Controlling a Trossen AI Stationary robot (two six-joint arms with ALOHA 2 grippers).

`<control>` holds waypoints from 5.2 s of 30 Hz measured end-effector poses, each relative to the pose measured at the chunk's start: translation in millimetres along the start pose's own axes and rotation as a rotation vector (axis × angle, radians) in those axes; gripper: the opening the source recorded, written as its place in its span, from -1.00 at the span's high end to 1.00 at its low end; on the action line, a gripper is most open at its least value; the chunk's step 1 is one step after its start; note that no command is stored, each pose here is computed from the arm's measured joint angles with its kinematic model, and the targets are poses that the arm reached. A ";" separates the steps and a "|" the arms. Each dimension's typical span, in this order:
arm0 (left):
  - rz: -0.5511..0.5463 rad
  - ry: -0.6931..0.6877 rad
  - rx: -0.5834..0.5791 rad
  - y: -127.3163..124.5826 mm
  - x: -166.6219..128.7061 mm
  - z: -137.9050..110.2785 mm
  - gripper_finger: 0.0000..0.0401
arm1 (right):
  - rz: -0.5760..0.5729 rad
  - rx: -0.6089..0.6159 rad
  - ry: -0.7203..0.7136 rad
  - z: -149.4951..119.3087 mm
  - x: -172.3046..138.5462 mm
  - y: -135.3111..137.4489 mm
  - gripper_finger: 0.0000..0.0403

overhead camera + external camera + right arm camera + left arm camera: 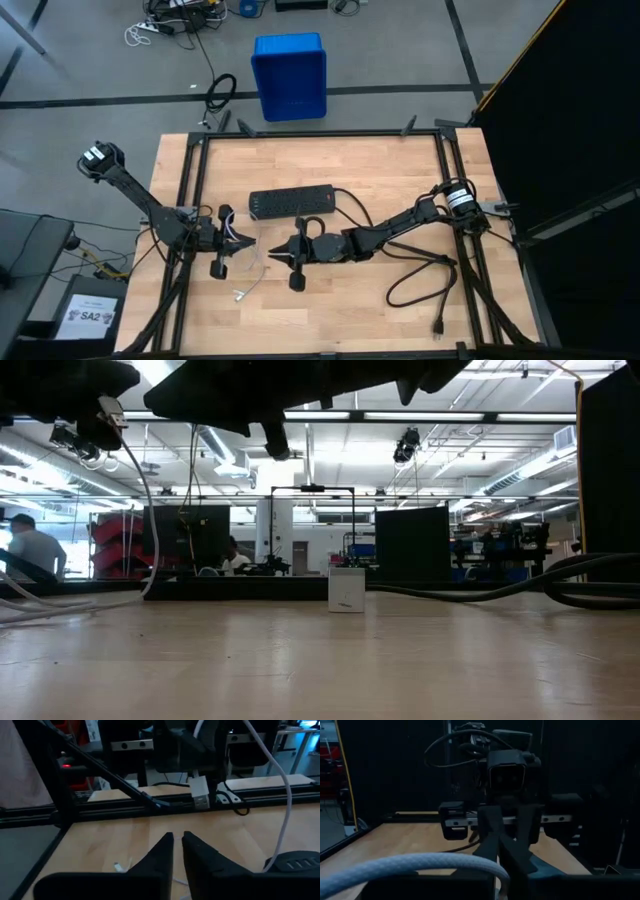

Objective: Insert USB
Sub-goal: Insert the charger cable into the charger adapter

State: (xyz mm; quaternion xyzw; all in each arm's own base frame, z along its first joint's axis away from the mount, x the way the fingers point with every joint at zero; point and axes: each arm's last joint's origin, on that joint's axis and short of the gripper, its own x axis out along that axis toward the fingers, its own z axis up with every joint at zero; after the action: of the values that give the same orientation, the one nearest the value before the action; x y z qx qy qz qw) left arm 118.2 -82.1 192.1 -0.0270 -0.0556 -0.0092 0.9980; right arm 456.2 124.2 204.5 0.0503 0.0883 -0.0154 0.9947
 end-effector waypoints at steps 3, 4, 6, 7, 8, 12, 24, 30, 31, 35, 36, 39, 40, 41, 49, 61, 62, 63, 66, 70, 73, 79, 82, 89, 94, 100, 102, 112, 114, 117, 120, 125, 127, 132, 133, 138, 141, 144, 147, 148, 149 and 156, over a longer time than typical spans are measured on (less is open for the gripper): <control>0.001 -0.004 -0.005 0.1 0.0 0.5 1.00 | -0.001 0.002 0.000 0.0 0.0 0.0 0.66; 0.002 -0.008 -0.008 0.1 0.0 1.1 1.00 | -0.003 0.003 -0.002 0.2 0.0 -0.1 0.59; 0.003 -0.017 -0.015 0.1 0.0 2.1 1.00 | -0.018 0.001 -0.006 0.4 0.0 -0.5 0.44; 0.003 -0.021 -0.019 0.1 0.1 2.6 1.00 | -0.024 -0.010 -0.010 0.7 0.0 -0.6 0.37; 0.007 -0.026 -0.024 0.3 0.1 3.3 1.00 | -0.026 -0.024 -0.017 1.3 0.0 -0.6 0.30; 0.052 -0.060 -0.080 1.6 0.2 7.4 1.00 | -0.101 -0.080 -0.053 4.7 -1.2 -0.5 0.10; 0.204 -0.045 -0.088 -1.3 22.3 10.7 1.00 | -0.264 -0.189 -0.052 3.6 -5.0 3.9 0.14; -0.046 -0.034 0.004 -12.9 36.6 13.2 1.00 | -0.058 -0.087 -0.041 4.4 0.2 -3.1 0.14; -0.089 -0.038 0.014 -14.5 37.2 14.4 1.00 | -0.037 -0.072 -0.031 3.9 1.0 -5.0 0.13; -0.222 -0.049 0.025 -19.1 37.7 15.7 1.00 | 0.013 -0.036 0.007 1.8 3.2 -11.3 0.11; -0.235 -0.048 0.028 -19.5 37.6 15.4 1.00 | 0.038 -0.025 0.009 2.1 3.7 -12.6 0.11; -0.254 -0.030 0.039 -20.6 38.2 12.6 1.00 | 0.146 -0.001 0.004 4.4 4.6 -13.5 0.10; -0.261 -0.019 0.046 -20.9 38.5 11.0 1.00 | 0.186 0.011 -0.007 6.0 4.6 -12.9 0.11; -0.269 -0.011 0.052 -21.1 38.9 9.7 1.00 | 0.221 0.024 -0.018 7.8 4.7 -13.4 0.11; -0.295 0.006 0.072 -17.3 45.2 4.4 1.00 | 0.327 0.097 -0.019 10.8 5.2 -15.6 0.17; -0.320 -0.028 0.082 -15.8 51.0 2.8 1.00 | 0.317 0.093 0.004 8.7 5.7 -17.3 0.37; -0.320 -0.023 0.084 -15.9 51.2 2.0 1.00 | 0.316 0.093 0.002 8.9 5.8 -17.8 0.40; -0.320 -0.020 0.085 -16.0 51.3 1.5 1.00 | 0.314 0.093 0.002 9.0 6.0 -18.5 0.43; -0.319 -0.043 0.081 -15.9 51.3 3.9 1.00 | 0.310 0.094 0.003 8.9 6.5 -20.5 0.51; -0.318 -0.049 0.080 -15.9 51.3 4.4 1.00 | 0.304 0.092 0.016 8.0 7.2 -23.2 0.63; -0.318 -0.051 0.079 -15.9 51.3 4.6 1.00 | 0.307 0.076 0.018 7.7 7.3 -23.8 0.76; -0.318 -0.055 0.078 -15.9 51.2 5.1 1.00 | 0.334 0.044 0.020 7.4 7.3 -23.9 0.97; -0.318 -0.055 0.078 -15.9 51.2 5.1 1.00 | 0.338 0.043 0.021 7.4 7.2 -23.7 1.00; -0.319 -0.054 0.079 -15.9 51.2 5.0 1.00 | 0.411 0.095 0.009 10.3 6.8 -23.1 0.80; -0.319 -0.057 0.095 -15.9 51.2 5.0 1.00 | 0.405 0.112 -0.002 11.5 6.9 -23.3 0.48; -0.319 -0.058 0.094 -15.9 51.2 5.1 1.00 | 0.370 0.117 -0.008 11.2 6.6 -20.9 0.26; -0.319 -0.058 0.094 -15.9 51.2 5.1 1.00 | 0.342 0.115 -0.013 10.3 6.4 -18.6 0.24; -0.320 -0.055 0.092 -15.9 51.2 4.9 1.00 | 0.344 0.134 -0.054 -13.7 18.7 -16.2 0.32; -0.321 -0.053 0.092 -15.9 51.2 4.7 1.00 | 0.350 0.133 -0.057 -14.0 18.9 -16.8 0.34; -0.321 -0.050 0.093 -15.9 51.2 4.4 1.00 | 0.357 0.129 -0.089 -9.7 18.2 -16.8 0.36; -0.320 -0.050 0.093 -15.9 51.2 4.4 1.00 | 0.361 0.128 -0.097 -8.7 18.4 -18.0 0.39; -0.321 -0.049 0.093 -15.9 51.2 4.3 1.00 | 0.354 0.129 -0.103 -7.8 19.1 -21.1 0.49; -0.321 -0.049 0.093 -15.9 51.2 4.3 1.00 | 0.351 0.129 -0.104 -7.6 19.4 -22.4 0.56; -0.320 -0.049 0.092 -15.9 51.2 4.3 1.00 | 0.347 0.098 -0.110 -7.5 19.7 -23.5 0.89; -0.320 -0.049 0.092 -15.9 51.2 4.3 1.00 | 0.347 0.088 -0.111 -7.5 19.7 -23.5 0.94; -0.268 -0.046 0.068 -14.4 51.6 4.7 1.00 | 0.345 0.076 -0.110 -7.8 19.7 -23.2 0.99; -0.202 -0.054 0.043 -12.6 52.0 6.1 0.98 | 0.328 0.067 -0.113 -7.9 19.9 -24.1 0.99; -0.192 -0.058 0.034 -12.4 51.9 6.7 0.89 | 0.289 0.050 -0.121 -7.8 20.0 -24.5 1.00; -0.181 -0.064 0.028 -12.1 51.8 7.5 0.77 | 0.269 0.040 -0.126 -7.7 19.9 -24.1 1.00; -0.169 -0.063 0.026 -11.9 51.8 7.5 0.72 | 0.268 0.039 -0.126 -7.5 19.8 -23.9 1.00; -0.163 -0.062 0.023 -11.7 51.8 7.5 0.68 | 0.267 0.039 -0.126 -7.5 19.8 -24.0 1.00; -0.125 -0.058 0.005 -10.6 52.0 7.3 0.46 | 0.263 0.039 -0.126 -7.6 19.9 -24.3 1.00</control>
State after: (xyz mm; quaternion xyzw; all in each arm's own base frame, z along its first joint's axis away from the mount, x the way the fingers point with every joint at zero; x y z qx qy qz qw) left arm 168.9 -93.1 205.7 -0.0212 -0.0861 -0.0706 0.9936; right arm 473.5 100.4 191.2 0.0799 0.0182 0.1100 0.9905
